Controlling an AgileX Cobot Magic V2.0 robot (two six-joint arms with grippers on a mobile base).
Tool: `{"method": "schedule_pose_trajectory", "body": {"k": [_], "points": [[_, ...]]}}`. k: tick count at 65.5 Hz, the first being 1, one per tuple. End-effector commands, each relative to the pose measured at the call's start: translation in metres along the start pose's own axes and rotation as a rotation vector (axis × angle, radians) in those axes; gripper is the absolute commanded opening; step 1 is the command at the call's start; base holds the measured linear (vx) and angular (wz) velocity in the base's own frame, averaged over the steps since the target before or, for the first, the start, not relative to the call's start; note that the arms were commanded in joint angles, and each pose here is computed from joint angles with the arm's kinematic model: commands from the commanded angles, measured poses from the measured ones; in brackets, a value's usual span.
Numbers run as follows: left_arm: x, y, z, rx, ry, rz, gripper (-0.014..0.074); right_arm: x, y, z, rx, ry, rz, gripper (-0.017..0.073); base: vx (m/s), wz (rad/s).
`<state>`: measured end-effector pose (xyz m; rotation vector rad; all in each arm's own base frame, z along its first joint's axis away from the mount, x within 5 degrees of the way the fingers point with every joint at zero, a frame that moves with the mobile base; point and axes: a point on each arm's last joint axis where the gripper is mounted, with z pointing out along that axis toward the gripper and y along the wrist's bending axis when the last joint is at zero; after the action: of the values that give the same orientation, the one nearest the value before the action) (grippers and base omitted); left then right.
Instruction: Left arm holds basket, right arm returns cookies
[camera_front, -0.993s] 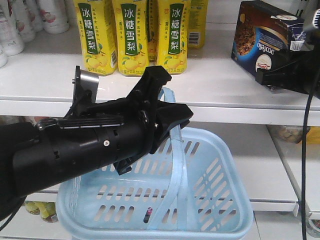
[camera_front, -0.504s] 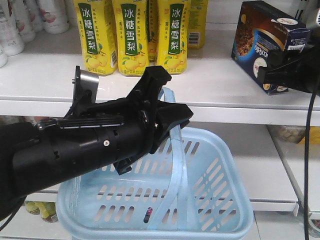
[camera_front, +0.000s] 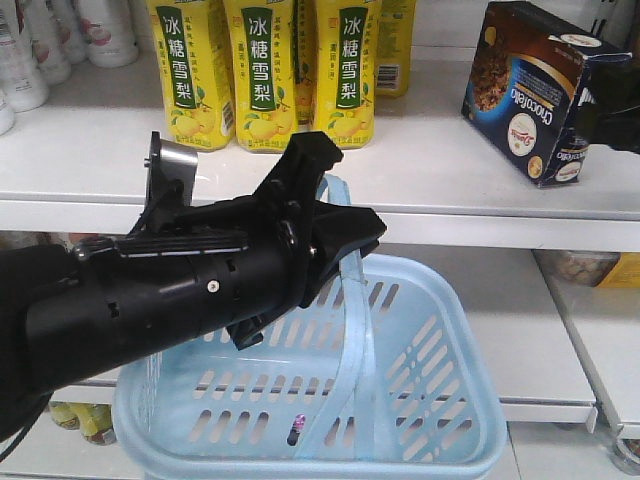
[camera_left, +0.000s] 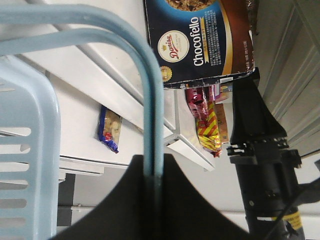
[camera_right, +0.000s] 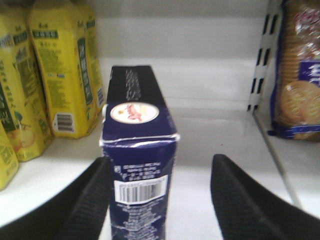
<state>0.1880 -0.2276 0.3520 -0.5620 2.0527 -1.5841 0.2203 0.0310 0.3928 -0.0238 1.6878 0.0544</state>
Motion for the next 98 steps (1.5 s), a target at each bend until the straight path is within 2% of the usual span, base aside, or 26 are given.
{"method": "schedule_pose_trajectory", "body": {"k": [1, 18, 49, 60, 69, 77, 98], "points": [[-0.003, -0.023, -0.012, 0.08, -0.011, 0.002, 0.0, -0.017, -0.002, -0.019, -0.008, -0.085, -0.002, 0.0302, 0.0, 0.0], [-0.003, -0.023, -0.012, 0.08, -0.011, 0.002, 0.0, 0.008, -0.011, -0.071, -0.011, -0.134, 0.007, -0.0017, 0.0, 0.0], [-0.003, -0.023, -0.012, 0.08, -0.011, 0.002, 0.0, 0.051, -0.028, -0.166, -0.001, -0.358, 0.054, -0.001, 0.0, 0.0], [-0.003, -0.023, -0.012, 0.08, -0.011, 0.002, 0.0, 0.068, -0.033, -0.188, -0.004, -0.417, 0.118, -0.001, 0.0, 0.0], [-0.003, -0.023, -0.012, 0.08, -0.011, 0.002, 0.0, 0.075, -0.037, -0.199, 0.012, -0.452, 0.132, -0.001, 0.0, 0.0], [-0.003, -0.023, -0.012, 0.08, -0.011, 0.002, 0.0, 0.074, -0.037, -0.201, 0.017, -0.464, 0.115, -0.001, 0.0, 0.0], [-0.003, -0.023, -0.012, 0.08, -0.011, 0.002, 0.0, 0.074, -0.037, -0.201, 0.017, -0.464, 0.115, -0.001, 0.0, 0.0]]}}
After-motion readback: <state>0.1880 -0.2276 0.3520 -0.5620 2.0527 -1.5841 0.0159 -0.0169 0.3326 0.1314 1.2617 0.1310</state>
